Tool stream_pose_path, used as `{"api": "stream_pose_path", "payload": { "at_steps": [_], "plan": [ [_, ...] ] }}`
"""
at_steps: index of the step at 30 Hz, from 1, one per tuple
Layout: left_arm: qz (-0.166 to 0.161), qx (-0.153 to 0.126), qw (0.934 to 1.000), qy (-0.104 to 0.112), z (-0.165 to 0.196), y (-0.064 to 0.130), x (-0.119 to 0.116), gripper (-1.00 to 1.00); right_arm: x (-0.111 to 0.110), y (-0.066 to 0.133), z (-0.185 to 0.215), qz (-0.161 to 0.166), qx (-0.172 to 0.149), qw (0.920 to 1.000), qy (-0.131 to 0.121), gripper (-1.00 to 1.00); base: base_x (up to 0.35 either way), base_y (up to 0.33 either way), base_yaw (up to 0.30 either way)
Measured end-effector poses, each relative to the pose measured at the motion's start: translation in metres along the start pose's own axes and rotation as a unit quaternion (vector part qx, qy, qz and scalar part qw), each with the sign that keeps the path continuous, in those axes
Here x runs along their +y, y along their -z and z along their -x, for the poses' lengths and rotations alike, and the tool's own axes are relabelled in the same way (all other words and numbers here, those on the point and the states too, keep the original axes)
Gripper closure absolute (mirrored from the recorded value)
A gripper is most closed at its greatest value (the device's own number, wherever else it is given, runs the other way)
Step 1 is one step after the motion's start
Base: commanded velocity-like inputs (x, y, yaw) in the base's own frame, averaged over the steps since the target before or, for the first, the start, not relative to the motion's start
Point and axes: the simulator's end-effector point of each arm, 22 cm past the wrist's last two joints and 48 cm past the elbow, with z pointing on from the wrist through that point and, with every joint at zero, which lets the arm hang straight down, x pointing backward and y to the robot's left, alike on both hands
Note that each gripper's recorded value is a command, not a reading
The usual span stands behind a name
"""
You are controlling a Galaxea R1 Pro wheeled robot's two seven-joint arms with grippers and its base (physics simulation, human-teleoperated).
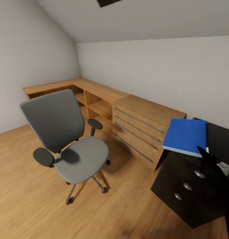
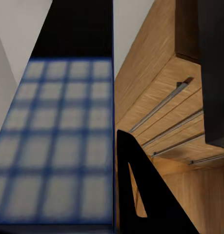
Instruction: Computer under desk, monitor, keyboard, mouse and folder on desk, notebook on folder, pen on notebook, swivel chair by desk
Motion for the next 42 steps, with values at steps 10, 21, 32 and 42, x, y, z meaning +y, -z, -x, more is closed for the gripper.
{"api": "stream_pose_path", "payload": {
  "at_steps": [10, 21, 32, 42],
  "plan": [
    [-0.001, -0.005, 1.0000, -0.002, 0.002, 0.000, -0.001, -1.00, -0.012, 0.006, 0.020, -0.014, -0.023, 0.9996, -0.005, 1.00, 0.000, -0.155, -0.295],
    [-0.001, -0.005, 1.0000, -0.001, 0.002, 0.000, -0.001, -1.00, -0.020, 0.010, 0.035, -0.021, -0.040, 0.9990, -0.009, 1.00, 0.000, -0.035, -0.295],
    [-0.001, -0.005, 1.0000, -0.001, 0.002, 0.000, -0.001, -1.00, -0.039, 0.010, 0.032, -0.039, -0.040, 0.9983, -0.019, 1.00, 0.000, 0.000, -0.295],
    [-0.006, -0.009, 0.9996, -0.026, 0.010, 0.018, -0.005, -1.00, -0.001, 0.009, 0.045, -0.041, -0.039, 0.9984, 0.007, 1.00, 0.000, 0.000, -0.119]
  ]
}}
